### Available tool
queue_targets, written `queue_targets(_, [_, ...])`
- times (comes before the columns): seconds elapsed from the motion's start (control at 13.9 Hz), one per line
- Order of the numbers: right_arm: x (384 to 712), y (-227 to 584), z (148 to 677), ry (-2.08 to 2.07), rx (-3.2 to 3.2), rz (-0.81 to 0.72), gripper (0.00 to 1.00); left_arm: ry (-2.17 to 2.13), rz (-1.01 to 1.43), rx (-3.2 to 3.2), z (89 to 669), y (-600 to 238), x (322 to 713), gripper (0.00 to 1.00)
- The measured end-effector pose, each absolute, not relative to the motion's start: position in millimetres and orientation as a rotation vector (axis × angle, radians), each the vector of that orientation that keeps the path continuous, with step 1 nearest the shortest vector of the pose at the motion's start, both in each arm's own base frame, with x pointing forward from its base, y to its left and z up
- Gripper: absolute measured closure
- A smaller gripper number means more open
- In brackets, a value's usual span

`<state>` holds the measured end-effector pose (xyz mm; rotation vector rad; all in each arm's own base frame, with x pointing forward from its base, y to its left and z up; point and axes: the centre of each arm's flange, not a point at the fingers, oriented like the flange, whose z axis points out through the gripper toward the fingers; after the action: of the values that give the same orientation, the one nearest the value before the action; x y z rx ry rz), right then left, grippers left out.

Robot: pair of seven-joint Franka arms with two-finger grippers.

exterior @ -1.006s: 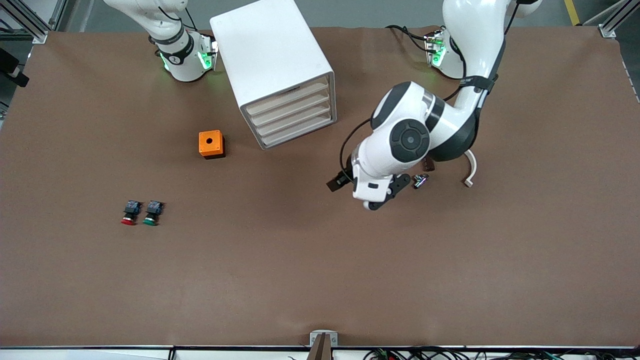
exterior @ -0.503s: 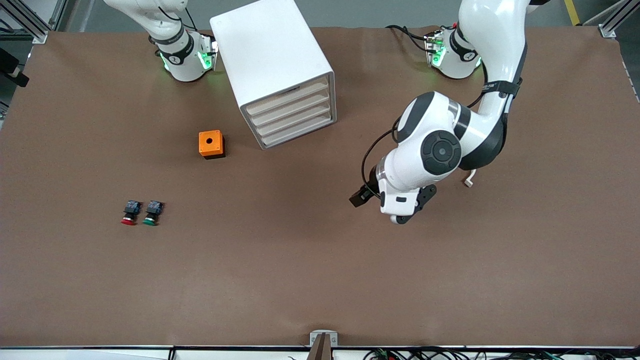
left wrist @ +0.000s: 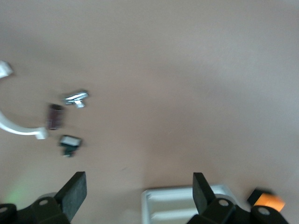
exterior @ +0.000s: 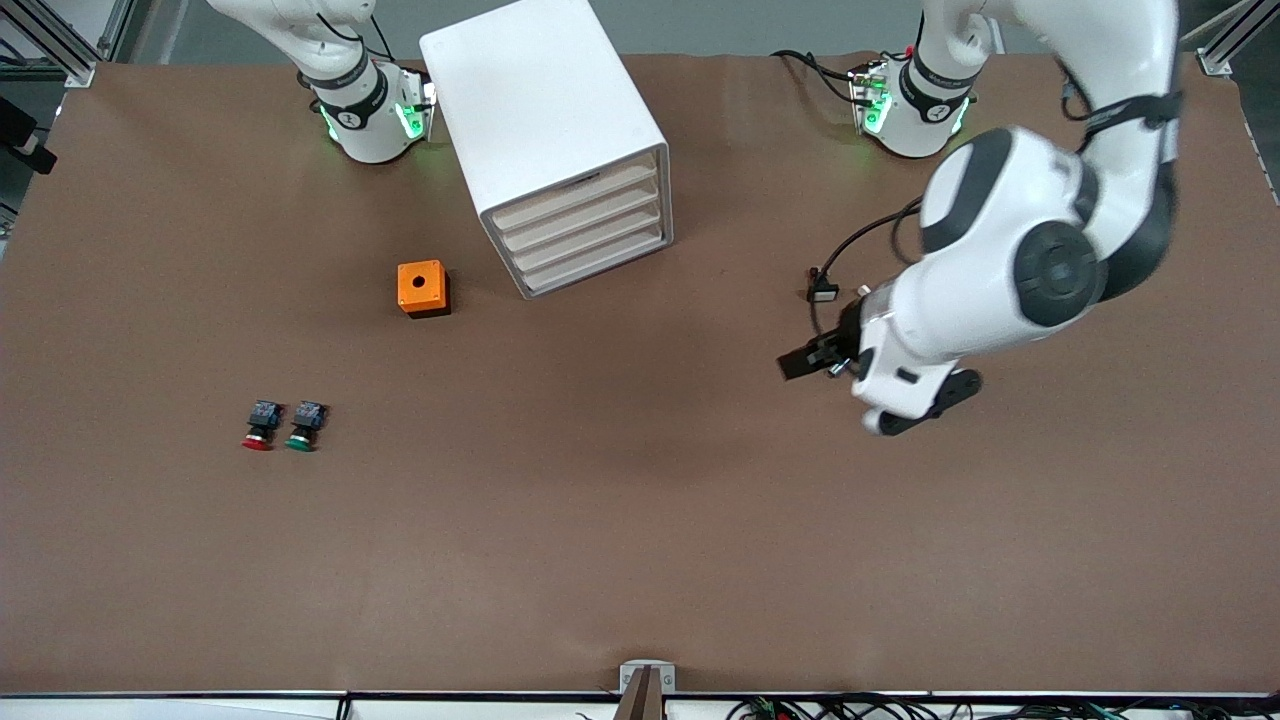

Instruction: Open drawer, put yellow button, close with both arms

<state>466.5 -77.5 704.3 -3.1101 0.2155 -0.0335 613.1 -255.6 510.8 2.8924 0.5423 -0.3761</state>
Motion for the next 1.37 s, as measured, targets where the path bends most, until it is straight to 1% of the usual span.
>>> queue_targets(0.22, [466.9,-77.6,704.5,0.216,-3.11,-0.039,0.0,0.359,-0.383,2.976,548.2,-206.0,598.7,0.0])
queue_targets(0.57, [467.0,-78.2,704.3,0.217,-3.11,-0.04,0.0,0.149,-0.408,3.05,558.6,-152.0,582.0,0.0])
queue_targets(0.79, [467.1,-77.5,704.0,0.216,-3.111,-0.039,0.0,0.057,-0.408,3.076,565.1,-111.1,563.3,0.0])
queue_targets(1.01, [467.0,-77.4,703.6,0.215,-3.111,-0.037,0.0,0.007,-0.417,3.093,561.9,-80.9,544.2,0.0])
queue_targets(1.37, [468.7,-66.0,702.4,0.178,-3.116,-0.031,0.0,-0.075,-0.339,3.119,540.4,-58.2,517.0,0.0])
